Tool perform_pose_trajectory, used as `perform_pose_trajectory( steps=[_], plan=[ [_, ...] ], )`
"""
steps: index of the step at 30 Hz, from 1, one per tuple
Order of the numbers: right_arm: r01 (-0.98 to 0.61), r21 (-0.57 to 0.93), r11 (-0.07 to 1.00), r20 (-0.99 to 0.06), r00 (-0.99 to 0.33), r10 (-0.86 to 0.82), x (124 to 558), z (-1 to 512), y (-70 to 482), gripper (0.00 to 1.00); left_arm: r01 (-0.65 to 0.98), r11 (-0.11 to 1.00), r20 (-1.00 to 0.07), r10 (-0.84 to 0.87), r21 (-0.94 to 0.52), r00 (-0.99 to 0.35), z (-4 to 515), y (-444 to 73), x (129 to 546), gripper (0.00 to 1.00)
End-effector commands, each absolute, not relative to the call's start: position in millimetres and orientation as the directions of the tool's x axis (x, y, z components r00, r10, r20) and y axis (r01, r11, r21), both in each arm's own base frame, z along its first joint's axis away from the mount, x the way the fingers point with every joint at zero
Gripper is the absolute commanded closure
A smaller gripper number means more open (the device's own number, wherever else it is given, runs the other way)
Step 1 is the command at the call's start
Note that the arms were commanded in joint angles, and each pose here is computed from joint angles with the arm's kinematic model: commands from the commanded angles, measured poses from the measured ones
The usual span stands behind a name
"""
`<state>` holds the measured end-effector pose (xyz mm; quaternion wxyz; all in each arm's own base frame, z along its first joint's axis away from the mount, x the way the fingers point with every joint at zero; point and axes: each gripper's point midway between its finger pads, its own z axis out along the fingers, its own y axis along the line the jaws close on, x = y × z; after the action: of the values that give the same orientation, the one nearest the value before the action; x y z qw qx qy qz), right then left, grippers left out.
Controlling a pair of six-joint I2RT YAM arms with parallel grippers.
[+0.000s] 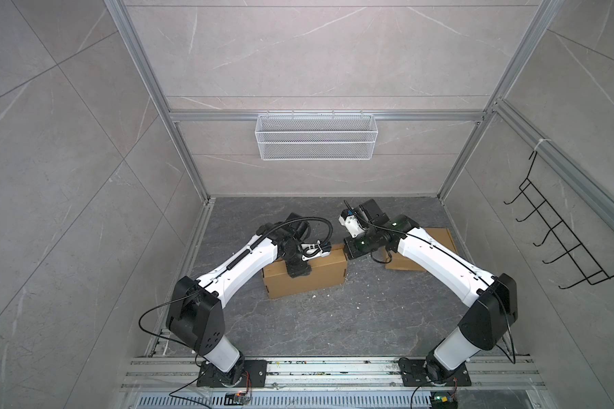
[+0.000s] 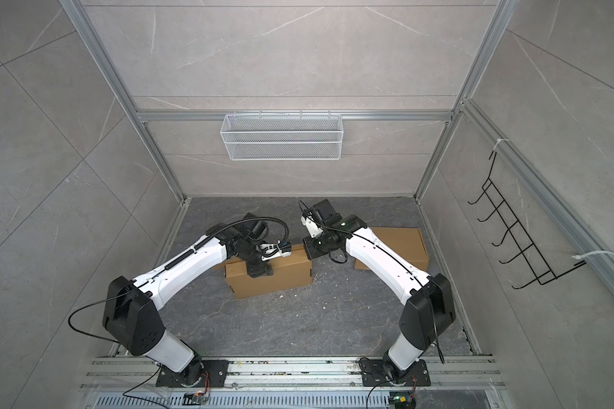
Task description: Fold the paper box
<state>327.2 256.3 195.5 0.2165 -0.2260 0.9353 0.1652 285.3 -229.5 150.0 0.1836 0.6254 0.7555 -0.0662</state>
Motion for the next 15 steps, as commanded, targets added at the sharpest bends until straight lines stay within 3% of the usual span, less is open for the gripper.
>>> perform_pose_trajectory(
  steps=[1,15],
  plan=[
    [-0.489,0.203,0.848,-0.443,-0.819,-0.366,318.6,186.1,254.9,1.0,0.953,0.248,-0.388,0.907,0.174,-0.165,164.8,-227.1,294.7,0.33],
    [-0.484,0.208,0.85,-0.439,-0.823,-0.361,320.2,184.1,256.5,1.0,0.945,0.275,-0.471,0.867,0.179,-0.163,194.7,-228.8,285.7,0.27]
  ],
)
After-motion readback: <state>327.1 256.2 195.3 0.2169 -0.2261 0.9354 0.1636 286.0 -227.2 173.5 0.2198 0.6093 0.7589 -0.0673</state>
